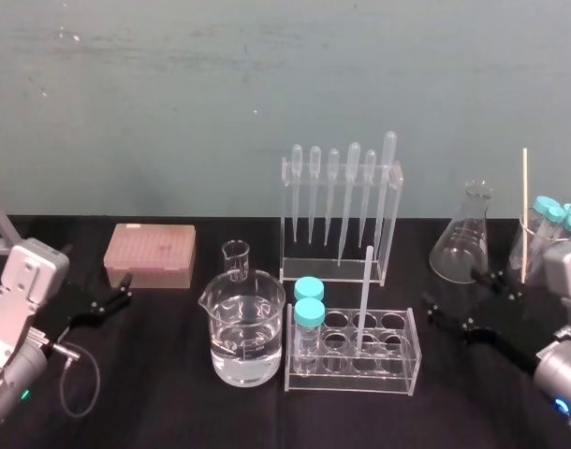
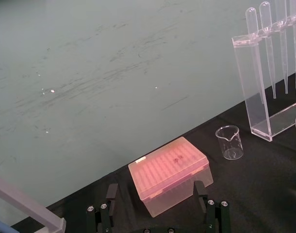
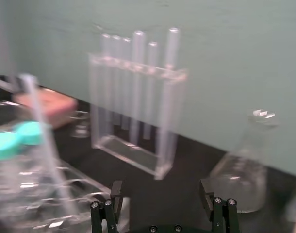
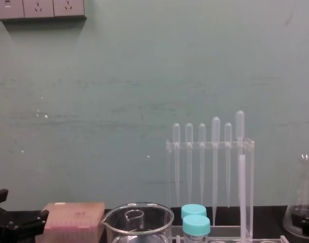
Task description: Pick up the stirring rod with one hand, then place it down.
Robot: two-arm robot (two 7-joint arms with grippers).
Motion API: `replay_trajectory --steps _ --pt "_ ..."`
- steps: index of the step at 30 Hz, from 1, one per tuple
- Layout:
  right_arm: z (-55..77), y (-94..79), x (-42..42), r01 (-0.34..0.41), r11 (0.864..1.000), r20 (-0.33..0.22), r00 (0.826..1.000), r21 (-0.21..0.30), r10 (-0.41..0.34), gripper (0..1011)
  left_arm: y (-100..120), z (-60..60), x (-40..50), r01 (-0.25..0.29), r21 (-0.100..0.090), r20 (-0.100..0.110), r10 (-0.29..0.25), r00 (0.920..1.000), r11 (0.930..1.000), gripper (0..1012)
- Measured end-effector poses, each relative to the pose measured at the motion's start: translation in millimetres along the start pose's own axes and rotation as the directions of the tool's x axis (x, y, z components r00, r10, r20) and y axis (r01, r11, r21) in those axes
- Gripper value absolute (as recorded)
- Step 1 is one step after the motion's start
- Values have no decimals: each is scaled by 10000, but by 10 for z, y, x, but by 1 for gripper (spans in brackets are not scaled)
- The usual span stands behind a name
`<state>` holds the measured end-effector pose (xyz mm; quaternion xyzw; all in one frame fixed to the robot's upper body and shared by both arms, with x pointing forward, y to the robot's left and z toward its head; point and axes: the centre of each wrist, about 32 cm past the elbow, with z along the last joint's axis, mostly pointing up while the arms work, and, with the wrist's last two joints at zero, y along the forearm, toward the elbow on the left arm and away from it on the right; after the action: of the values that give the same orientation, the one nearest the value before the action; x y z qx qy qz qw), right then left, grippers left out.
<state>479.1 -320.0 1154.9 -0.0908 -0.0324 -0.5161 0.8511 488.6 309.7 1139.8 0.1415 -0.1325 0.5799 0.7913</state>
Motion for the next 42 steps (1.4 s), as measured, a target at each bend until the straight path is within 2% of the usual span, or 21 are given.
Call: replay_trajectory --steps 1,3,8,13,14,15,17,21,27,30,34,42 --pt "27 -48 10 -447 9990 -331 9984 22 447 1003 0 0 0 0 0 0 0 10000 10000 1000" --pt "50 -94 25 -828 9965 -533 9951 62 830 1003 0 0 0 0 0 -1 0 10000 10000 1000" --pt "107 -196 29 -1829 9828 -644 9808 239 1841 1003 0 0 0 -1 0 -1 1 10000 10000 1000" --pt "157 -214 -14 -2892 9562 -355 9561 449 2909 1003 0 0 0 0 0 -1 0 10000 10000 1000" --pt "173 -203 -27 -3175 9469 -217 9476 497 3189 1003 0 0 0 0 -1 0 0 10000 10000 1000" --pt "173 -203 -27 -3175 9469 -217 9476 497 3189 1003 0 0 0 0 -1 -1 0 10000 10000 1000" --pt "210 -156 -56 -3620 9303 136 9321 593 3618 1003 0 0 0 -1 -1 -1 1 10000 10000 1000" --pt "256 -55 -82 -3813 9213 512 9243 762 3783 1003 0 0 0 0 0 -1 0 10000 10000 1000" --pt "307 134 -109 -3715 9231 692 9280 989 3660 1003 0 0 0 0 -1 0 0 10000 10000 1000" --pt "329 275 -131 -3494 9306 542 9369 1090 3454 1003 0 0 0 0 -1 -1 0 10000 10000 1000" --pt "342 390 -146 -3419 9332 310 9397 1112 3406 1003 0 0 0 0 0 -1 0 10000 10000 1000" --pt "331 536 -184 -3577 9290 -94 9328 949 3602 1003 0 0 0 0 0 -1 0 10000 10000 1000"
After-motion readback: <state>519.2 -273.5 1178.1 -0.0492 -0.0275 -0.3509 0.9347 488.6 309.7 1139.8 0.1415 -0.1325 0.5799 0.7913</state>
